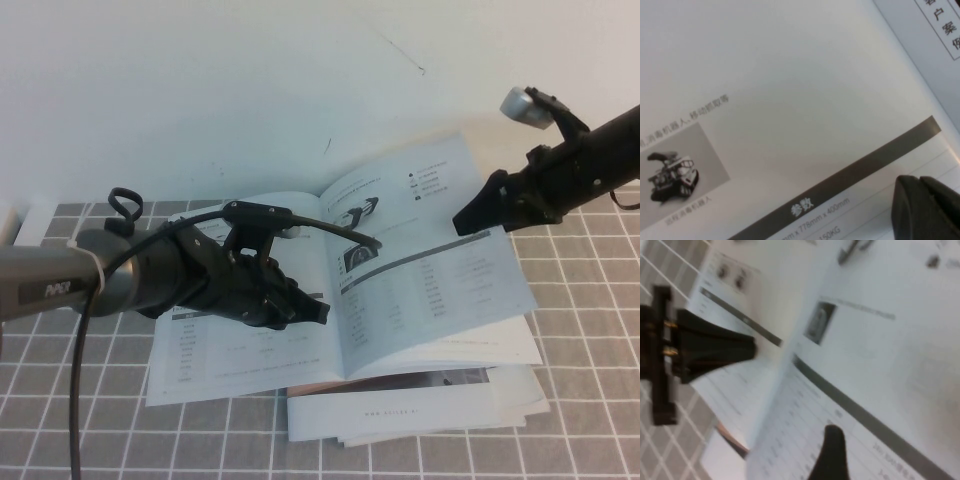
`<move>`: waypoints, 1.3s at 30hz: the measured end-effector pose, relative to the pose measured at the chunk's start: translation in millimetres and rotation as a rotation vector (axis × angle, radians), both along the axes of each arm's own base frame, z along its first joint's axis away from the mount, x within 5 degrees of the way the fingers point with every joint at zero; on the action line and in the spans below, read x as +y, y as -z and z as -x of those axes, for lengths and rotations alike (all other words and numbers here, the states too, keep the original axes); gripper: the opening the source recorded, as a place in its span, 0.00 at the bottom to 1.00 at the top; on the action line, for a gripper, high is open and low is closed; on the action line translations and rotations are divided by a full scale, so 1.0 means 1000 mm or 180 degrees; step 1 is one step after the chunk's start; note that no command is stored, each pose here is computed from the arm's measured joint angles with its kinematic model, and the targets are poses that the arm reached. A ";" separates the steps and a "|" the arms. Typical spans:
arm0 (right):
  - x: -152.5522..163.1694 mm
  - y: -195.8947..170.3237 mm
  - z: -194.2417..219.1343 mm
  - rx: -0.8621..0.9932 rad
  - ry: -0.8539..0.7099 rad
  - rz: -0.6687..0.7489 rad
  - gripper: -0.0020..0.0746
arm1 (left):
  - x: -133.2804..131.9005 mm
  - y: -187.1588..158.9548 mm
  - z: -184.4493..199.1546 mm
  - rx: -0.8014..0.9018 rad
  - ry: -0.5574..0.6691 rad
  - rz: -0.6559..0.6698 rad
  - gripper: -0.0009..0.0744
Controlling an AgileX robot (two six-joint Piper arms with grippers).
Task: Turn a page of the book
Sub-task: Open the closed book
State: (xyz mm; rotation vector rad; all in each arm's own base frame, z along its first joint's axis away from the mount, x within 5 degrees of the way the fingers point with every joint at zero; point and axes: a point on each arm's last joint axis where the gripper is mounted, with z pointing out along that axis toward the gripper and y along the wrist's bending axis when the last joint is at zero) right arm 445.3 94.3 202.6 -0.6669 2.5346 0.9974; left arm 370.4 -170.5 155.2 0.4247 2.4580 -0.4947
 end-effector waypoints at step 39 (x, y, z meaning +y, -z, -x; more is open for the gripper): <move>0.097 -0.036 0.024 -0.0198 -0.0714 -0.1231 0.77 | -0.055 -0.173 0.146 -0.1656 0.3071 -0.0379 0.01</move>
